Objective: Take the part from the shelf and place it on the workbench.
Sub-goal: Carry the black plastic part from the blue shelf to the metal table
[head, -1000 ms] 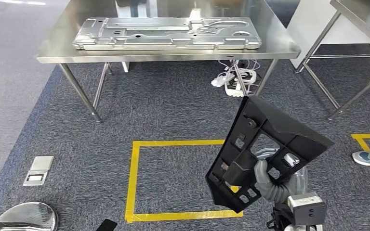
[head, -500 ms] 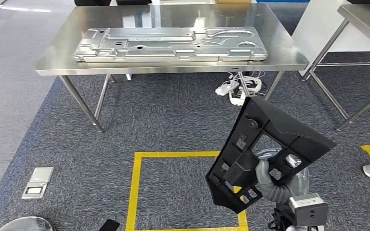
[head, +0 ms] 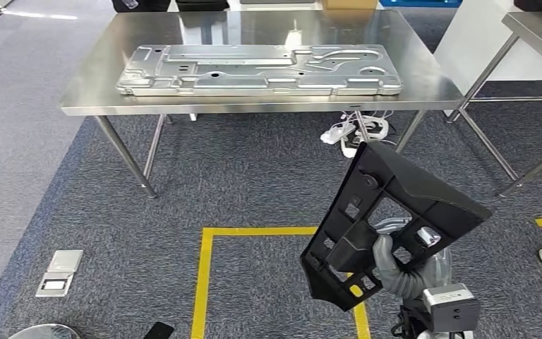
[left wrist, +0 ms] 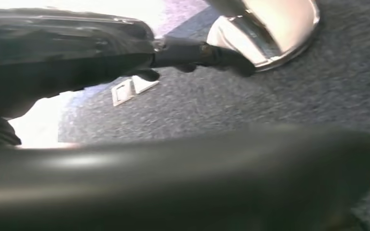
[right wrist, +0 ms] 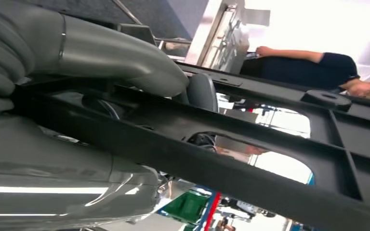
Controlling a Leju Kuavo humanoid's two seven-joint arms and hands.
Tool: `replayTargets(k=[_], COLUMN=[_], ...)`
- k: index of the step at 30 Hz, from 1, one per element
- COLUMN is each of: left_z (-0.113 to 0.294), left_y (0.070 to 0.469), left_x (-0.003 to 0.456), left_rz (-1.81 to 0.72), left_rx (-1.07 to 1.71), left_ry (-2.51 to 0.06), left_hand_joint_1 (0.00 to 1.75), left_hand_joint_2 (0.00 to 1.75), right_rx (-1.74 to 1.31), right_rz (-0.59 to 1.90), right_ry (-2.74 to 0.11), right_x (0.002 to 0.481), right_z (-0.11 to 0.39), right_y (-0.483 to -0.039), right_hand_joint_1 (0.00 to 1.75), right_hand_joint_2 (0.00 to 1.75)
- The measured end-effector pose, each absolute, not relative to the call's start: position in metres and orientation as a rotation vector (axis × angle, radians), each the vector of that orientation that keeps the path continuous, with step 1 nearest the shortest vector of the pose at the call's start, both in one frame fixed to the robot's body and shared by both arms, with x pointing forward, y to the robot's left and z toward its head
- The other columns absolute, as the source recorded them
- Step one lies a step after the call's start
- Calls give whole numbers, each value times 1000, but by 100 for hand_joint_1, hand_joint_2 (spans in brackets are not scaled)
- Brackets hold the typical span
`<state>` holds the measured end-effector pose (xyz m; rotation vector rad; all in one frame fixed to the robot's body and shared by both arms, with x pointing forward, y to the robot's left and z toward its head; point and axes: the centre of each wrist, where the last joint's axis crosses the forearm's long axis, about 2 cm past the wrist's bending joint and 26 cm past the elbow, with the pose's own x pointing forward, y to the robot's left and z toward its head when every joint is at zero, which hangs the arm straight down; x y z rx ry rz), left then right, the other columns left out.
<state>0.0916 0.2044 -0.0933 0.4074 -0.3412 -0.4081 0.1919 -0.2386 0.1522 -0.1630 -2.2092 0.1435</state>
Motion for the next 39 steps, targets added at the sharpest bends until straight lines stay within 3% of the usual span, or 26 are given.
replayTargets(k=[28,39], left_z=[-94,-95], left_y=[205,205], left_x=[90,86], left_rz=[-398,-401], left_rx=[401,390], left_ry=[-343,-341], left_hand_joint_1=[0,0], left_hand_joint_2=[175,175], right_rx=[-181,-313], right_rz=[164,219], right_ry=[-2228,-2337], right_x=[194,207], right_z=[155,179], right_y=[-238,-261], right_hand_joint_1=[175,175], right_hand_joint_2=[175,175])
